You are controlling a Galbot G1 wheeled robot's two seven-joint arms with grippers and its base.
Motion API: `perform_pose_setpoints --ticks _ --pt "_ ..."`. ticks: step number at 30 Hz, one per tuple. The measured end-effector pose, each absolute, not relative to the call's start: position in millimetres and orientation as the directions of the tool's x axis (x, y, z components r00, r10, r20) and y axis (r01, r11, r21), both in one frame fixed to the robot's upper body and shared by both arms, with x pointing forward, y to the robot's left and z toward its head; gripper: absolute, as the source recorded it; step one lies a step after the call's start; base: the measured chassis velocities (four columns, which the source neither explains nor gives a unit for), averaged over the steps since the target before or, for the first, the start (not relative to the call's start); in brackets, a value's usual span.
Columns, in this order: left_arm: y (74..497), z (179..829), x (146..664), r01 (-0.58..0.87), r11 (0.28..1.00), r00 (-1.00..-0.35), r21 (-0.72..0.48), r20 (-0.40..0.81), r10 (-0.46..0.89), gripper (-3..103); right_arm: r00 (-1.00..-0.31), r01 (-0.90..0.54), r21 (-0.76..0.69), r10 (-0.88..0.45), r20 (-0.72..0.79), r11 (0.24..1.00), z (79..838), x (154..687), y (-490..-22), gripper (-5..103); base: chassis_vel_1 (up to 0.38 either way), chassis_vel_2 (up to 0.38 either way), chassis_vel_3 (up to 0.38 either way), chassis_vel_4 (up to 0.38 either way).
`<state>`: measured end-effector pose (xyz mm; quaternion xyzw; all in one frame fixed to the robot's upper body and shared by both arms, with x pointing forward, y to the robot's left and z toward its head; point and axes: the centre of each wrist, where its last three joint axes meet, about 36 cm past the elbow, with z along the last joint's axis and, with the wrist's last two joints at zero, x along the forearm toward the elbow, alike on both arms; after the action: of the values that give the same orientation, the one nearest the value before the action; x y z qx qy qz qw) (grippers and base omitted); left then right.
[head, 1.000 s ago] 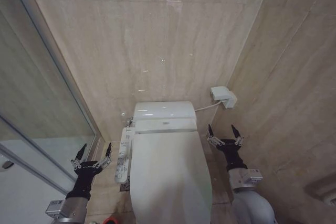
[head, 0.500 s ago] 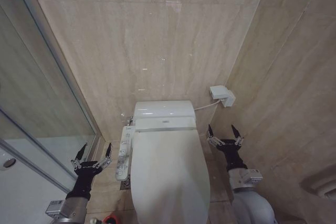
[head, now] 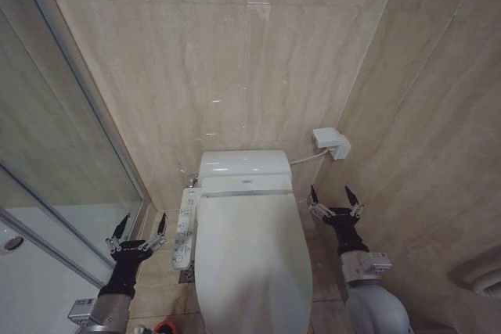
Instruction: Open the toilet lid, clean the toilet bowl with a toilet brush, close the toilet lid, and flush.
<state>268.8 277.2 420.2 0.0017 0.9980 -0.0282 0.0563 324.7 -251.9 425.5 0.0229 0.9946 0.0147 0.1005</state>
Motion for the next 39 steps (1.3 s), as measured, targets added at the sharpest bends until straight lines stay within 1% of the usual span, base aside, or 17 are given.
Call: perform_pose_setpoints --ticks 34,37,39 --pt "277 420 269 0.007 0.998 -0.994 -0.056 -0.112 0.000 100 -0.979 0.043 0.034 0.048 -0.199 0.999 425 325 -252 100 0.000 0.000 0.000 0.000" --pt "278 421 271 0.007 0.998 -0.994 -0.056 -0.112 0.001 100 -0.979 0.043 0.034 0.048 -0.199 0.999 425 325 -252 100 0.000 0.000 0.000 0.000" --pt "283 427 282 0.001 0.999 -0.996 -0.054 -0.092 -0.004 100 -0.979 0.043 0.034 0.048 -0.199 0.999 425 325 -252 100 0.000 0.000 0.000 0.000"
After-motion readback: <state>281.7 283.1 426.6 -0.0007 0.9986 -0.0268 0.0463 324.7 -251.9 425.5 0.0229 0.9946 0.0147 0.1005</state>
